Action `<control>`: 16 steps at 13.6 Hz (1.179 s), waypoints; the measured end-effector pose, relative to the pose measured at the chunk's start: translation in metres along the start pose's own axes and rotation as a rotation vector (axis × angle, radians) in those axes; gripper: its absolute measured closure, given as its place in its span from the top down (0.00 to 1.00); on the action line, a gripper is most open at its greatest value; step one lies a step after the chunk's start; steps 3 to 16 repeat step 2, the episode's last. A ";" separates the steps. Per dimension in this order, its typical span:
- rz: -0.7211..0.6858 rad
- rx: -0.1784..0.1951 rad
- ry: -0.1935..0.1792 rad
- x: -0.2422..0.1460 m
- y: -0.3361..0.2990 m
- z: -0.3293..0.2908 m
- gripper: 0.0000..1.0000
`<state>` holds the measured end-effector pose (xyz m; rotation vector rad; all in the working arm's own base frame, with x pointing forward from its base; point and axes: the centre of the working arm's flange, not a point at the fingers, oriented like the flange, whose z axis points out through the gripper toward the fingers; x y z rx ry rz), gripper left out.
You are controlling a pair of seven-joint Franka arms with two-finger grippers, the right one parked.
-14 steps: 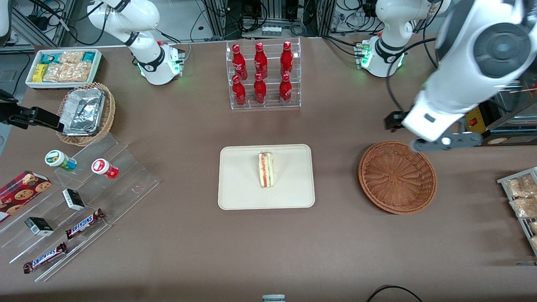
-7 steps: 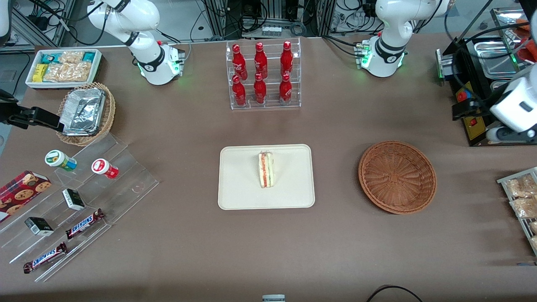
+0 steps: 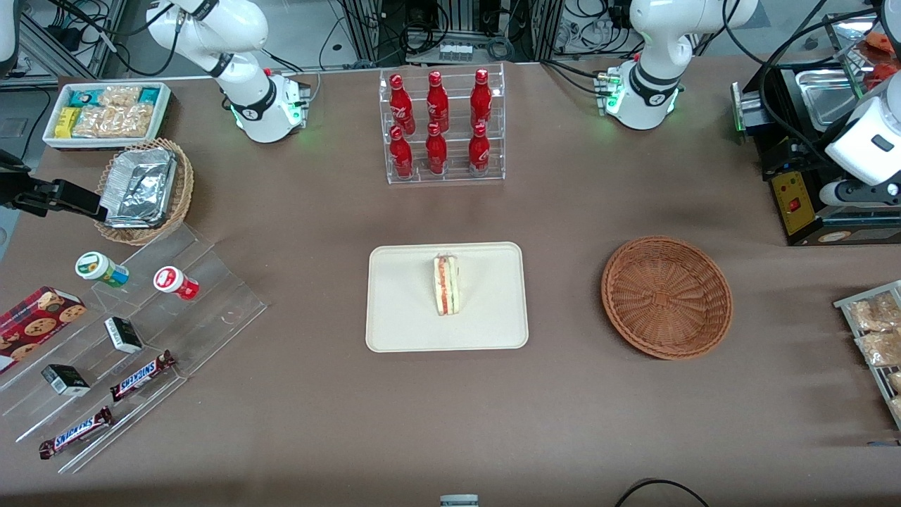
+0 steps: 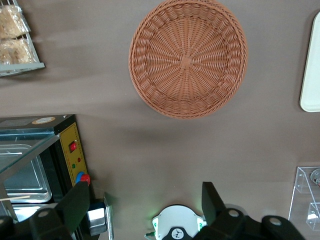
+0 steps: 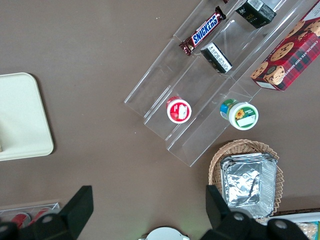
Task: Place sandwich from basket to tray
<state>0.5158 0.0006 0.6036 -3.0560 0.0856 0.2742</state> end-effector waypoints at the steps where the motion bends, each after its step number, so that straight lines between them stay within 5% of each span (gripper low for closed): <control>1: 0.000 0.000 0.004 0.001 0.000 -0.001 1.00; 16: 0.000 0.000 0.006 0.002 0.000 -0.001 0.99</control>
